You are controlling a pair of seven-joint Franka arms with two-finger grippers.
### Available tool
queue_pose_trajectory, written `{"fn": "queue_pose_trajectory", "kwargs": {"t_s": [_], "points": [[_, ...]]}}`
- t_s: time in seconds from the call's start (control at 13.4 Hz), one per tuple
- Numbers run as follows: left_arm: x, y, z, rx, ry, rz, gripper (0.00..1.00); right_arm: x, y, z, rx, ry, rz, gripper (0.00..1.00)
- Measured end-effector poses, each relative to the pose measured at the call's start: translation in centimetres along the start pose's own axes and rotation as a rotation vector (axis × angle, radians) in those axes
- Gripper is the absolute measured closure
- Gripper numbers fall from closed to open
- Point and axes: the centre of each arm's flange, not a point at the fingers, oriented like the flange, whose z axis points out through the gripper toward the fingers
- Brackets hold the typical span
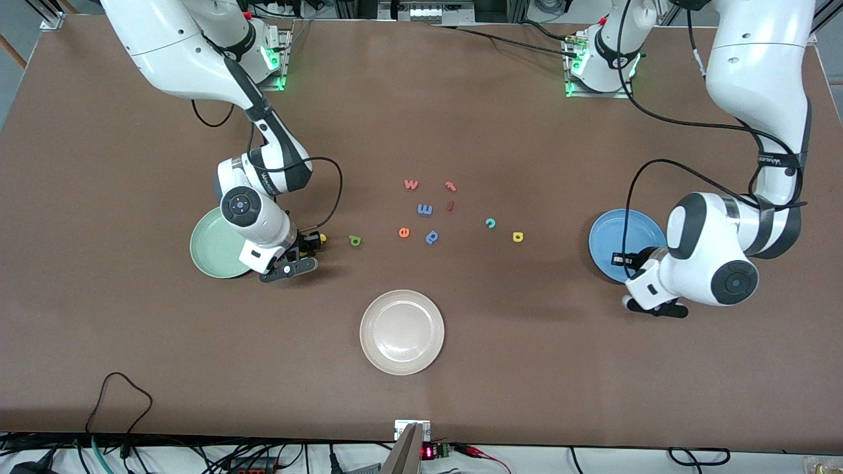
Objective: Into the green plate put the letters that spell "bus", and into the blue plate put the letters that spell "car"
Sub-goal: 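Drop the cyan j on the blue plate while the right gripper lifts the c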
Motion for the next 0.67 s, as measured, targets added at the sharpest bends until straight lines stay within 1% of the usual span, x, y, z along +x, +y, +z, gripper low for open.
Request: {"fn": "queue_pose_trajectory", "kwargs": {"t_s": [0.22,0.3,0.37,0.45,0.52,0.6,0.67], "points": [[-1.3,0.4,5.3,0.003,0.035,0.004,0.90,0.0,0.0,0.0,0.000,-0.001,0.000,0.49],[-1.8,0.6,6.6,0.004,0.040,0.007,0.90,0.0,0.0,0.0,-0.001,0.000,0.000,0.52],[-2.2,0.7,7.2,0.005,0.038,0.007,0.90,0.0,0.0,0.0,-0.001,0.000,-0.001,0.52],[-2.5,0.7,7.4,0.005,0.036,0.006,0.90,0.0,0.1,-0.1,-0.003,0.001,-0.003,0.59],[-2.6,0.7,7.3,0.005,0.037,0.005,0.85,0.0,0.0,-0.1,-0.004,0.002,-0.004,0.68],[-2.7,0.7,7.1,0.006,0.041,0.003,0.76,0.0,0.0,-0.1,-0.005,0.002,-0.005,0.69],[-2.7,0.7,6.9,0.006,0.045,0.003,0.65,0.0,0.0,-0.2,-0.005,0.002,-0.006,0.74]]}}
